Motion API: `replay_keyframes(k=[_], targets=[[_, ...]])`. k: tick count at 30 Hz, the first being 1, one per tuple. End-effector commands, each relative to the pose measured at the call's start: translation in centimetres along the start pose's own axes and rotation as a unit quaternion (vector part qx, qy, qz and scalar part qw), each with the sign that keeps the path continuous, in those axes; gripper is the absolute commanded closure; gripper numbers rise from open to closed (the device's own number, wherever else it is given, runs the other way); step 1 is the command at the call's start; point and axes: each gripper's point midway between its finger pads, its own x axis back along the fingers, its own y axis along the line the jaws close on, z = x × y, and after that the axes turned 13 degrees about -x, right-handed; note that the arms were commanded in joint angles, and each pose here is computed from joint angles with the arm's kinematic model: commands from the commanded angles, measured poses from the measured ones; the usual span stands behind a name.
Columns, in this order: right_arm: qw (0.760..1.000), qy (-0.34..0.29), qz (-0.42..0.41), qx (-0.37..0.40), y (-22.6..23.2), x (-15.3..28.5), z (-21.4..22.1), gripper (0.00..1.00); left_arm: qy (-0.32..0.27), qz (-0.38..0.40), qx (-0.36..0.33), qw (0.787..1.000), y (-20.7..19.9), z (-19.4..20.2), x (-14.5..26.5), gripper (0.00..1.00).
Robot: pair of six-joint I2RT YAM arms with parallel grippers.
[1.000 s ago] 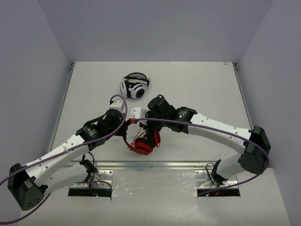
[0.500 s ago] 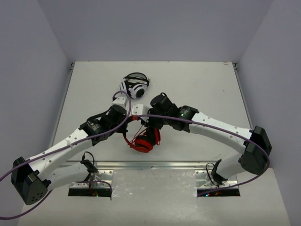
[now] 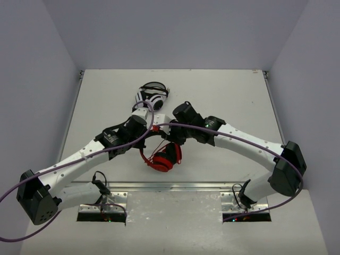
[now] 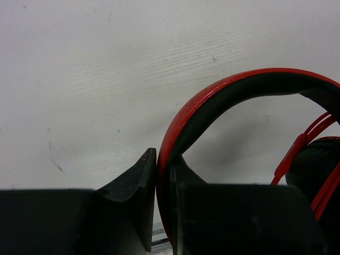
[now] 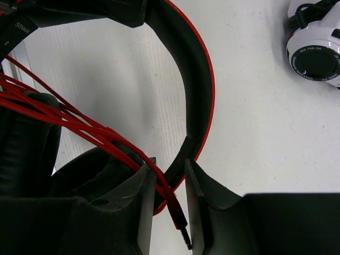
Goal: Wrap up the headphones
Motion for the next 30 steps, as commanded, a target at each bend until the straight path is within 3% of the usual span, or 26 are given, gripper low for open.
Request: replay_keyframes(k=[1,22,30], targets=[[0.999,-0.001,-0.022,-0.026,0.4,0.4,0.1,0.7,-0.071,0.004,0.027,0.997,-0.2,-4.5,1.3,1.0],[0.979,0.037,-0.164,-0.118,2.3,1.1,1.9,0.65,-0.072,-0.024,-0.001,0.997,0.8,-5.8,1.3,1.0],[0.971,0.034,-0.184,-0.151,2.0,1.9,2.2,0.64,-0.08,-0.021,0.01,0.996,0.9,-6.3,1.4,0.99]])
